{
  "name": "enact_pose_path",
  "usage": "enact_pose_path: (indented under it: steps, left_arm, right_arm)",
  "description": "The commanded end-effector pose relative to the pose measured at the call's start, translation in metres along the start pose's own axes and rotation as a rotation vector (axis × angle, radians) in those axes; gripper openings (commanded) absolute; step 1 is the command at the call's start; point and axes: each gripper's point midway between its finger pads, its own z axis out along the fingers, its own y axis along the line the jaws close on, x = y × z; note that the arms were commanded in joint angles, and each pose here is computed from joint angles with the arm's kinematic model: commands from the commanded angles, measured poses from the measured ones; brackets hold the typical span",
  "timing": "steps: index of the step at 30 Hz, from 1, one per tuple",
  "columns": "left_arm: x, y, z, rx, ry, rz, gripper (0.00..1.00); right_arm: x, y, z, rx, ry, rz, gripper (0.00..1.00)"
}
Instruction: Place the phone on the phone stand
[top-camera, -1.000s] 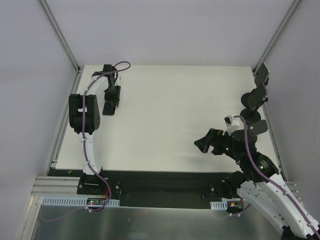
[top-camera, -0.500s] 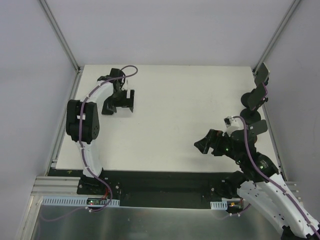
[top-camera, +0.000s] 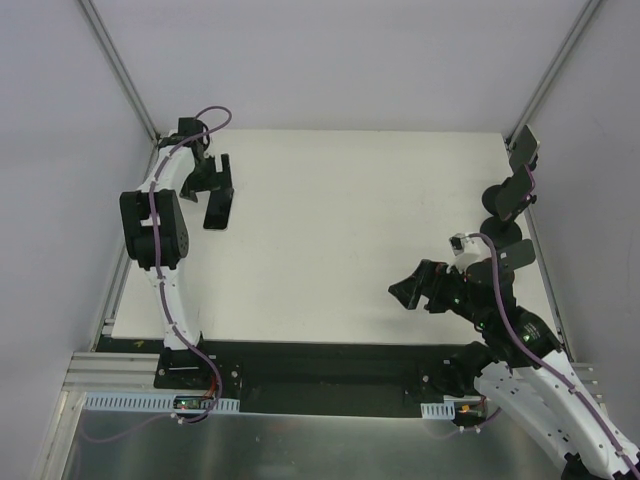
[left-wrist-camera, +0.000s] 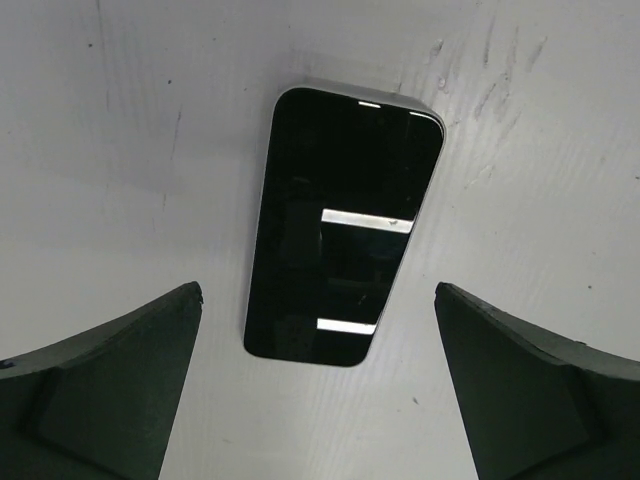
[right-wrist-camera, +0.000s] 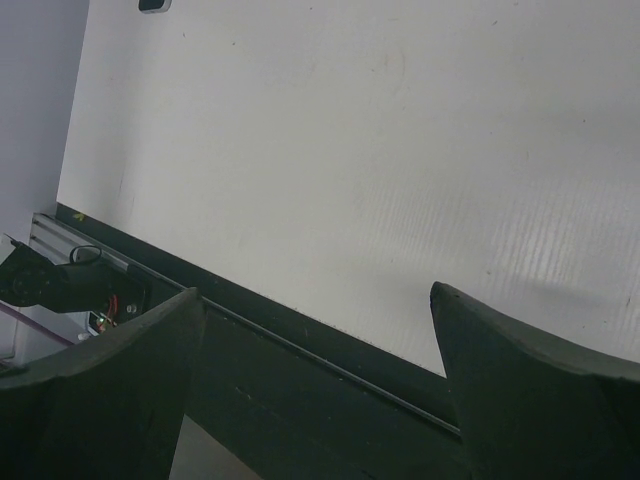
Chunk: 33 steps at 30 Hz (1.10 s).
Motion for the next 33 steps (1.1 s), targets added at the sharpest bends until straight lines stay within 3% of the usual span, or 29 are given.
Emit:
enact_pose_path:
  steps: [1, 6, 13, 18, 27, 33]
  left_arm:
    - [0.01, 0.0, 0.018, -0.029, 0.076, 0.099, 0.99]
    - [0.016, -0.016, 0.033, 0.077, 0.117, 0.127, 0.99]
    - [0.024, -0.013, 0.043, 0.061, 0.159, 0.132, 0.97]
    - [0.035, -0.01, 0.052, 0.015, 0.195, 0.158, 0.82]
    - [0.049, -0.014, 0.056, 0.016, 0.243, 0.167, 0.69]
    - [0.059, -0.016, 0.052, 0.014, 0.261, 0.178, 0.35]
  right_arm:
    - [-0.016, 0.013, -0.007, -0.039, -0.035, -0.044, 0.96]
    - [-0.018, 0.013, -0.006, -0.035, -0.036, -0.062, 0.96]
    - [-0.018, 0.013, -0.004, -0.037, -0.036, -0.058, 0.96]
    - [-0.018, 0.014, -0.002, -0.045, -0.047, -0.041, 0.96]
    - [-0.017, 0.014, -0.002, -0.045, -0.045, -0.025, 0.96]
    - [-0.016, 0.012, 0.001, -0.029, -0.031, -0.015, 0.96]
